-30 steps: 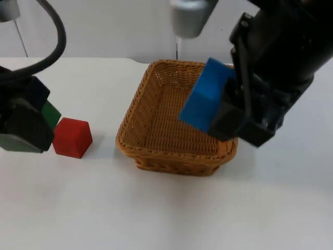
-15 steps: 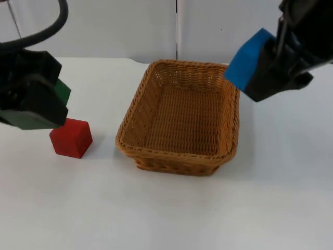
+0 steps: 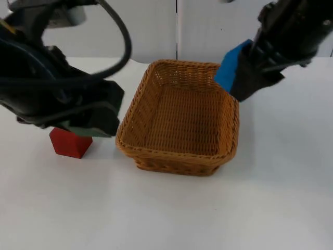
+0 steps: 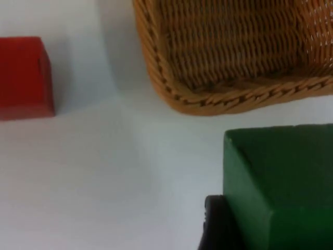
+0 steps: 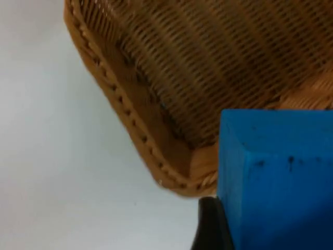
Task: Pick up one cube with each hand and place exactly two cubes into the same basket, leaving the remaining cube outside.
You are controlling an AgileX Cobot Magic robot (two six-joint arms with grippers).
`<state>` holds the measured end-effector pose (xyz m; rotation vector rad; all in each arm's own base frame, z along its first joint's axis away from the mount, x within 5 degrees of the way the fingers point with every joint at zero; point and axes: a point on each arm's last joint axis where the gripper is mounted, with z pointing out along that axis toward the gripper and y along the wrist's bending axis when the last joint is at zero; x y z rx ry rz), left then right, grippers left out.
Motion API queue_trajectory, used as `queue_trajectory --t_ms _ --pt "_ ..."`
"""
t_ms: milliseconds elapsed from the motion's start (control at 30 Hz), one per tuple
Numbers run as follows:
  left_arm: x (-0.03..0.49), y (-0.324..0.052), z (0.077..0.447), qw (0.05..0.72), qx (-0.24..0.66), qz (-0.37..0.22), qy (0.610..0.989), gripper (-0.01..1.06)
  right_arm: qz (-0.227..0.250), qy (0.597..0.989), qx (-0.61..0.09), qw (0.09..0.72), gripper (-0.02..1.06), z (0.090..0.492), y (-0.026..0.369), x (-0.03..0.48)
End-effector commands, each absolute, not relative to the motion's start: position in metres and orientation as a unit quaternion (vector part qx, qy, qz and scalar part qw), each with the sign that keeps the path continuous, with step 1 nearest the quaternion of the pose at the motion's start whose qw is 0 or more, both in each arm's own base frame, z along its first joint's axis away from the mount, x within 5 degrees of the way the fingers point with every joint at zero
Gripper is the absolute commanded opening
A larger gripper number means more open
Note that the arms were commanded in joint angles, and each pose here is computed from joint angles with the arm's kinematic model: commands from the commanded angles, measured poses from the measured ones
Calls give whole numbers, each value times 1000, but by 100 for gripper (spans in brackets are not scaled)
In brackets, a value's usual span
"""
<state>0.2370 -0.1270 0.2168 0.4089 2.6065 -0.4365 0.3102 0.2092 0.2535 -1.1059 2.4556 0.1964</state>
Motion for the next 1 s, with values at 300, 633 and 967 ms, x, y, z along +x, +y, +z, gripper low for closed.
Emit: queue_trajectory --t_ms 300,633,967 --pt "277 -148 220 269 176 -142 936 0 69 901 -377 205 0 241 229 377" --pt "316 -166 213 278 200 -131 930 0 57 898 -374 223 0 213 249 426" --pt "345 -191 179 270 237 -120 925 0 56 903 -339 257 0 188 254 469"
